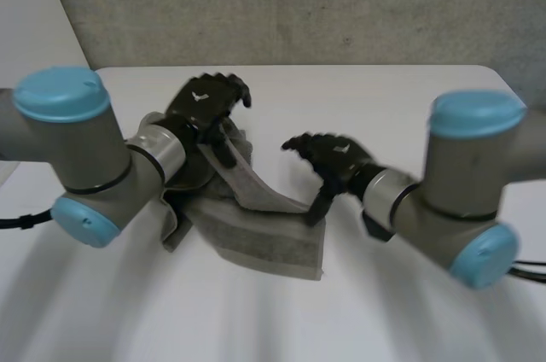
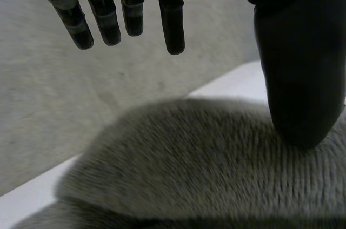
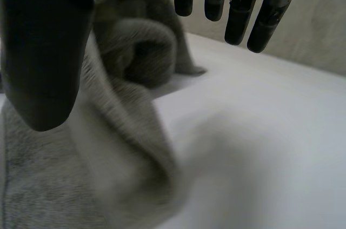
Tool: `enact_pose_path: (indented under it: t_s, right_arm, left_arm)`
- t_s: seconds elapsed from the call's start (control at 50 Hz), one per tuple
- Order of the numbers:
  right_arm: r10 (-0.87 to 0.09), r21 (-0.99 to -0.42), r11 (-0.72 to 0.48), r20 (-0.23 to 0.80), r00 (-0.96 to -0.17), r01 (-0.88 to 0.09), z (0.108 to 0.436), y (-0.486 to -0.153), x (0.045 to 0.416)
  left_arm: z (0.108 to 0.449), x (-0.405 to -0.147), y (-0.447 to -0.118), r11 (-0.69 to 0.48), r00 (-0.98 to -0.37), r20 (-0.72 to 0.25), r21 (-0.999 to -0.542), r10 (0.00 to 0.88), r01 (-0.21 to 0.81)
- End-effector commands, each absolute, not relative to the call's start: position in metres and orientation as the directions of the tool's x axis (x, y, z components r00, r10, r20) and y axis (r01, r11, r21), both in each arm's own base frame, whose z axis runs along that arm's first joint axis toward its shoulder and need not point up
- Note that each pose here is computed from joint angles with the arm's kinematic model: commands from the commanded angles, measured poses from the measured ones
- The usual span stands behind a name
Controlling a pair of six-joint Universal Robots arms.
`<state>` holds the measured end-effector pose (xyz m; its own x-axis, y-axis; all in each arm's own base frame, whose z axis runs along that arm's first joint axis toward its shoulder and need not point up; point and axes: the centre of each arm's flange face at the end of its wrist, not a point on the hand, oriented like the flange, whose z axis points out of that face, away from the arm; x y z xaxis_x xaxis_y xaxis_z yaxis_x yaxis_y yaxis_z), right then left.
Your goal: Fold the towel.
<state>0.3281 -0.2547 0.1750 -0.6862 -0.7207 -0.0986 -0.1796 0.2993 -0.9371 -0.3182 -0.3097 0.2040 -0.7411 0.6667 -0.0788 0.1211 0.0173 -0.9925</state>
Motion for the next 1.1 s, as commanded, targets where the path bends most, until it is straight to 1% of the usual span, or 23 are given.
enact_pose_path:
  t_s: [0.02, 0.04, 0.06, 0.08, 0.1, 0.12, 0.14, 0.18, 0.22, 0.28, 0.36, 0.46, 0.5, 0.58, 0.62, 0.72, 0.8, 0.86, 0.92, 0.94, 0.98, 1.02, 1.1]
  right_arm:
    - [-0.693, -0.911, 0.409, -0.282, -0.663, -0.041, 0.129, -0.251, 0.357]
    - [-0.693, -0.911, 0.41, -0.282, -0.663, -0.041, 0.129, -0.251, 0.357]
    - [-0.681, -0.902, 0.432, -0.325, -0.657, -0.002, 0.126, -0.252, 0.363]
    - [-0.665, -0.887, 0.462, -0.369, -0.649, 0.031, 0.121, -0.253, 0.368]
    - [-0.665, -0.886, 0.462, -0.369, -0.649, 0.031, 0.121, -0.253, 0.368]
    - [-0.644, -0.868, 0.494, -0.409, -0.646, 0.057, 0.114, -0.255, 0.371]
    - [-0.644, -0.867, 0.494, -0.41, -0.646, 0.057, 0.114, -0.255, 0.371]
    - [-0.602, -0.829, 0.549, -0.477, -0.64, 0.102, 0.102, -0.261, 0.377]
    - [-0.593, -0.816, 0.566, -0.505, -0.627, 0.122, 0.101, -0.265, 0.38]
    - [-0.583, -0.804, 0.573, -0.536, -0.61, 0.16, 0.109, -0.273, 0.382]
    - [-0.59, -0.807, 0.566, -0.537, -0.602, 0.166, 0.121, -0.275, 0.383]
    - [-0.58, -0.797, 0.592, -0.526, -0.623, 0.121, 0.13, -0.266, 0.377]
    - [-0.59, -0.809, 0.583, -0.483, -0.647, 0.073, 0.134, -0.259, 0.37]
    - [-0.607, -0.832, 0.553, -0.43, -0.668, 0.033, 0.137, -0.255, 0.36]
    - [-0.603, -0.849, 0.528, -0.383, -0.699, 0.01, 0.135, -0.258, 0.351]
    - [-0.58, -0.854, 0.519, -0.348, -0.737, -0.006, 0.128, -0.259, 0.347]
    - [-0.574, -0.849, 0.528, -0.344, -0.743, -0.014, 0.119, -0.258, 0.347]
    - [-0.576, -0.851, 0.525, -0.342, -0.743, -0.015, 0.112, -0.259, 0.349]
    - [-0.574, -0.849, 0.528, -0.344, -0.743, -0.014, 0.105, -0.261, 0.35]
    - [-0.571, -0.846, 0.532, -0.346, -0.744, -0.015, 0.1, -0.262, 0.351]
    - [-0.572, -0.846, 0.533, -0.347, -0.743, -0.016, 0.098, -0.263, 0.352]
    - [-0.574, -0.847, 0.531, -0.347, -0.742, -0.014, 0.097, -0.265, 0.353]
    - [-0.575, -0.842, 0.539, -0.363, -0.733, -0.005, 0.096, -0.266, 0.355]
  left_arm:
    - [0.156, -0.331, -0.324, -0.117, -0.62, -0.32, -0.931, 0.716, 0.345]
    - [0.156, -0.331, -0.324, -0.118, -0.62, -0.321, -0.931, 0.716, 0.346]
    - [0.148, -0.332, -0.326, -0.151, -0.592, -0.377, -0.906, 0.712, 0.396]
    - [0.148, -0.332, -0.326, -0.151, -0.592, -0.378, -0.906, 0.712, 0.397]
    - [0.143, -0.332, -0.327, -0.178, -0.567, -0.425, -0.881, 0.706, 0.439]
    - [0.14, -0.332, -0.329, -0.2, -0.546, -0.462, -0.859, 0.699, 0.471]
    - [0.14, -0.332, -0.329, -0.2, -0.546, -0.462, -0.859, 0.699, 0.471]
    - [0.141, -0.332, -0.329, -0.219, -0.526, -0.49, -0.841, 0.695, 0.494]
    - [0.144, -0.333, -0.33, -0.225, -0.527, -0.493, -0.841, 0.693, 0.491]
    - [0.154, -0.334, -0.332, -0.247, -0.533, -0.504, -0.841, 0.679, 0.481]
    - [0.174, -0.335, -0.334, -0.284, -0.542, -0.521, -0.84, 0.659, 0.462]
    - [0.193, -0.332, -0.329, -0.297, -0.551, -0.529, -0.838, 0.645, 0.457]
    - [0.202, -0.327, -0.324, -0.28, -0.554, -0.524, -0.839, 0.647, 0.467]
    - [0.206, -0.32, -0.32, -0.251, -0.551, -0.511, -0.841, 0.659, 0.48]
    - [0.207, -0.317, -0.318, -0.239, -0.547, -0.506, -0.84, 0.667, 0.486]
    - [0.204, -0.31, -0.322, -0.22, -0.549, -0.504, -0.837, 0.667, 0.502]
    - [0.202, -0.309, -0.327, -0.221, -0.551, -0.51, -0.834, 0.661, 0.506]
    - [0.195, -0.303, -0.338, -0.224, -0.548, -0.533, -0.817, 0.645, 0.531]
    - [0.184, -0.301, -0.347, -0.244, -0.516, -0.576, -0.782, 0.633, 0.574]
    - [0.184, -0.301, -0.347, -0.244, -0.516, -0.577, -0.782, 0.633, 0.574]
    - [0.171, -0.3, -0.355, -0.269, -0.478, -0.621, -0.741, 0.621, 0.615]
    - [0.168, -0.301, -0.358, -0.279, -0.466, -0.637, -0.727, 0.614, 0.628]
    - [0.168, -0.304, -0.364, -0.294, -0.465, -0.645, -0.725, 0.607, 0.623]
